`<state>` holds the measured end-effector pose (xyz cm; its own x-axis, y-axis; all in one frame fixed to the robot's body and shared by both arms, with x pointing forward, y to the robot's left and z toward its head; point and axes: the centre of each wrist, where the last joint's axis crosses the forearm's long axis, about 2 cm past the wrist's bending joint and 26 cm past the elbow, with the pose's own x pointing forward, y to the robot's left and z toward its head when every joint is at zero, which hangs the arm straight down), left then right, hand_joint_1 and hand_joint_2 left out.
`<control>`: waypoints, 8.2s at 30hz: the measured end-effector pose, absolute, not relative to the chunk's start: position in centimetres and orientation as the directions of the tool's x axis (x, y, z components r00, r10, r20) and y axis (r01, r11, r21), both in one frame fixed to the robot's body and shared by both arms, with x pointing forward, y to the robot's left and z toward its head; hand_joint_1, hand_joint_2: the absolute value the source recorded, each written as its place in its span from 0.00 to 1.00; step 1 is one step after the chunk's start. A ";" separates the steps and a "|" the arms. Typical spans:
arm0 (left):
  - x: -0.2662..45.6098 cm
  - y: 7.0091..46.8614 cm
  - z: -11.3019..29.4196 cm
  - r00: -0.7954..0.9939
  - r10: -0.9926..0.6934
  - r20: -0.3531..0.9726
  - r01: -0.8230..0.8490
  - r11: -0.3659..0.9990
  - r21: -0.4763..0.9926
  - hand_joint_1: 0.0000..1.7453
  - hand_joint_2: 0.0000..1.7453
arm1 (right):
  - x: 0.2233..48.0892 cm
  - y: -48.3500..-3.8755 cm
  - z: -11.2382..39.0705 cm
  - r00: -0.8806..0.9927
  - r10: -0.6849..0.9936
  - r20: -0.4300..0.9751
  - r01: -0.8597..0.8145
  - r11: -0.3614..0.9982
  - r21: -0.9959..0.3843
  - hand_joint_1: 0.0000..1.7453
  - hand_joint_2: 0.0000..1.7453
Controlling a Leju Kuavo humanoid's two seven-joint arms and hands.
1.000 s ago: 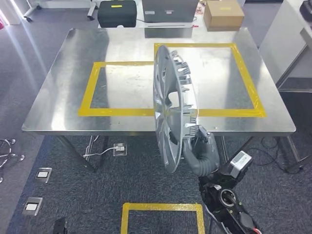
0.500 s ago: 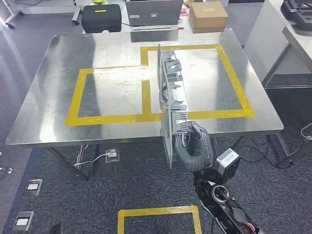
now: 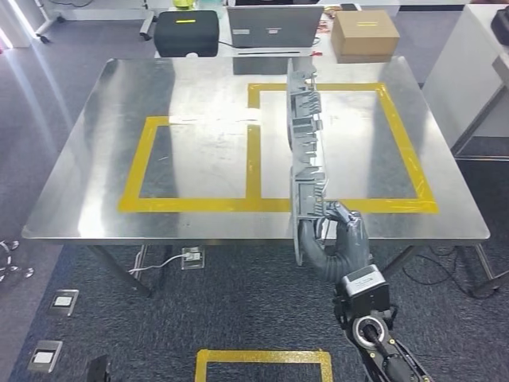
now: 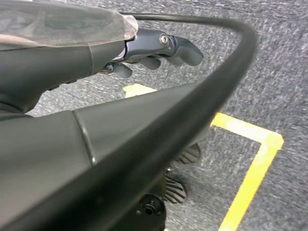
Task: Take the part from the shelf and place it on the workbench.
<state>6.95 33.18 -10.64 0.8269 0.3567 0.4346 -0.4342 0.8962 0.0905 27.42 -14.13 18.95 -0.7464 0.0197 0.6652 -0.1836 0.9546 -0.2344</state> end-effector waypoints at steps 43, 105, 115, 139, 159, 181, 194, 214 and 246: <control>7.6 33.0 -10.5 0.843 0.318 0.435 -0.387 0.918 0.080 0.00 0.00 | 33.3 -11.2 20.2 -0.642 0.730 0.233 0.214 0.463 -0.860 1.00 1.00; 6.5 33.3 -10.7 0.848 0.314 0.428 -0.388 0.916 0.097 0.00 0.00 | 26.6 -9.4 16.4 -0.143 -0.683 0.716 -0.864 0.439 0.247 0.00 0.00; 6.6 33.3 -10.7 0.850 0.322 0.417 -0.394 0.914 0.096 0.00 0.00 | 23.9 -9.5 17.7 -0.185 -0.703 0.687 -0.907 0.391 0.155 0.00 0.00; 6.7 33.2 -10.7 0.842 0.345 0.414 -0.417 0.904 0.095 0.00 0.00 | 23.8 -9.7 18.0 -0.184 -0.693 0.697 -0.905 0.396 0.155 0.00 0.00; 7.1 33.2 -10.6 0.831 0.366 0.419 -0.437 0.896 0.084 0.00 0.00 | 24.2 -9.6 18.3 -0.215 -0.657 0.723 -0.898 0.424 0.119 0.00 0.00; 7.1 33.1 -10.6 0.826 0.378 0.419 -0.448 0.890 0.081 0.00 0.00 | 24.4 -9.6 18.1 -0.205 -0.651 0.731 -0.899 0.420 0.122 0.00 0.00; 7.1 33.1 -10.6 0.824 0.383 0.417 -0.453 0.888 0.081 0.00 0.00 | 24.4 -9.6 17.9 -0.215 -0.649 0.730 -0.899 0.424 0.112 0.00 0.00; 7.3 32.9 -10.6 0.817 0.398 0.418 -0.469 0.880 0.078 0.00 0.00 | 24.4 -9.5 17.8 -0.218 -0.632 0.744 -0.905 0.417 0.088 0.00 0.00; 7.0 33.1 -10.6 0.819 0.398 0.415 -0.471 0.878 0.087 0.00 0.00 | 24.3 -9.5 17.8 -0.220 -0.631 0.744 -0.906 0.415 0.084 0.00 0.00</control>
